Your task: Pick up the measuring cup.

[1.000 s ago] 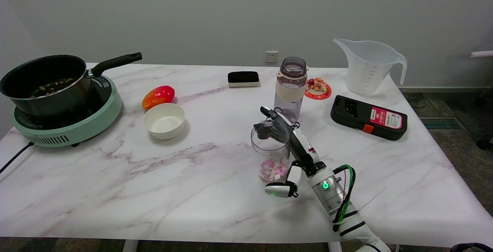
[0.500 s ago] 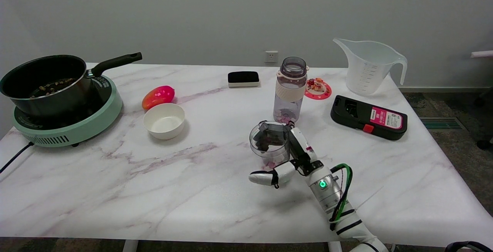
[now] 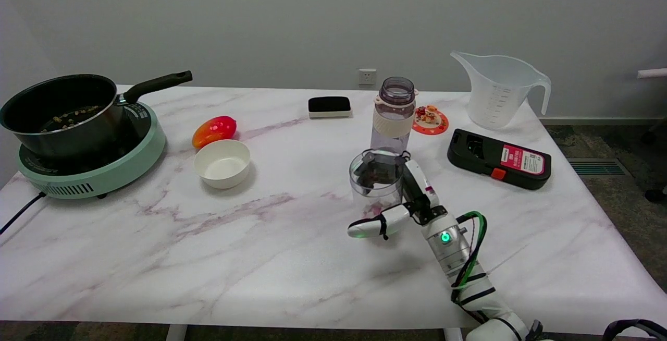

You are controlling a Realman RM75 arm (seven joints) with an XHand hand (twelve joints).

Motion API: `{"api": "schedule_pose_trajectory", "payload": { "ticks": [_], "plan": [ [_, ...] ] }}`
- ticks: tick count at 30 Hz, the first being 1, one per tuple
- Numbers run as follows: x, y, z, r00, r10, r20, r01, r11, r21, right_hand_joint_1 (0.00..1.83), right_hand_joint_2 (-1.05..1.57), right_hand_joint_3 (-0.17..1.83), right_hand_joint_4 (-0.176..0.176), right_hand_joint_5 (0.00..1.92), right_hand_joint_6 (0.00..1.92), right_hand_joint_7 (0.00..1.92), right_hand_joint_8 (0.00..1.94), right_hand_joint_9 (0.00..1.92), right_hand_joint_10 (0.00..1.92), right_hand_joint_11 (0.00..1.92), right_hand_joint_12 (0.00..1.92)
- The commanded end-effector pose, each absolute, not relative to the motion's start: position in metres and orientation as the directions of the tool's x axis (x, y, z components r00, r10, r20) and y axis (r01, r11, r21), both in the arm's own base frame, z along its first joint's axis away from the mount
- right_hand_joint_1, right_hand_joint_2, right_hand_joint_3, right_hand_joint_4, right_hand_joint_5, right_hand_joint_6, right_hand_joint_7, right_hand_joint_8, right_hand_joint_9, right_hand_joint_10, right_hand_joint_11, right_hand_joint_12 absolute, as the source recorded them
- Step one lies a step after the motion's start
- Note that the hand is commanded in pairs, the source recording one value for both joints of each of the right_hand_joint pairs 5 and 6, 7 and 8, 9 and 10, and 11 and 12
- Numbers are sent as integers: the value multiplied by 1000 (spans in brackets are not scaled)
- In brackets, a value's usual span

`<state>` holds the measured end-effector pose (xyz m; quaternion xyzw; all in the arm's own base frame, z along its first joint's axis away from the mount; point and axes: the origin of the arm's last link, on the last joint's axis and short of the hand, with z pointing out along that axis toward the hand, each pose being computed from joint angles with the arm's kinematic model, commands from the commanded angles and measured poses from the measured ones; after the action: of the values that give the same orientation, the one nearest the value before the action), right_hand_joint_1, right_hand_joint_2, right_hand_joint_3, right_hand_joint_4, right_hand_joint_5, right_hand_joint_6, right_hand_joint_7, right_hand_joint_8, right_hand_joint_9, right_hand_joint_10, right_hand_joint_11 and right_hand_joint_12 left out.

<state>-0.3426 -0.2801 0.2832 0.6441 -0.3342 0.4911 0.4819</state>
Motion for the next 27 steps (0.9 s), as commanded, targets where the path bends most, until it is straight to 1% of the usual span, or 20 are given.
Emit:
{"api": "schedule_pose_trajectory", "payload": {
  "ticks": [1, 4, 9, 16, 23, 27],
  "plan": [
    [-293, -292, 331, 248, 181, 952, -853, -424, 303, 1258, 1473, 304, 0, 1920, 1920, 1920, 1920, 1716, 1716, 1429, 1429],
    [-274, -293, 352, 225, 226, 948, -843, -443, 306, 1268, 1488, 296, 0, 1920, 1920, 1920, 1920, 1734, 1734, 1458, 1458],
    [-247, -297, 391, 256, 266, 929, -834, -425, 351, 1275, 1504, 280, 0, 1920, 1920, 1920, 1920, 1757, 1757, 1494, 1494],
    [-188, -302, 446, 312, 341, 887, -820, -375, 433, 1259, 1521, 279, 0, 1920, 1920, 1920, 1920, 1761, 1761, 1499, 1499],
    [-151, -305, 470, 303, 388, 870, -825, -349, 444, 1251, 1530, 283, 0, 1920, 1920, 1920, 1920, 1760, 1760, 1498, 1498],
    [-136, -306, 478, 338, 410, 847, -821, -310, 478, 1247, 1531, 289, 0, 1920, 1920, 1920, 1920, 1768, 1768, 1506, 1506]
  ]
}}
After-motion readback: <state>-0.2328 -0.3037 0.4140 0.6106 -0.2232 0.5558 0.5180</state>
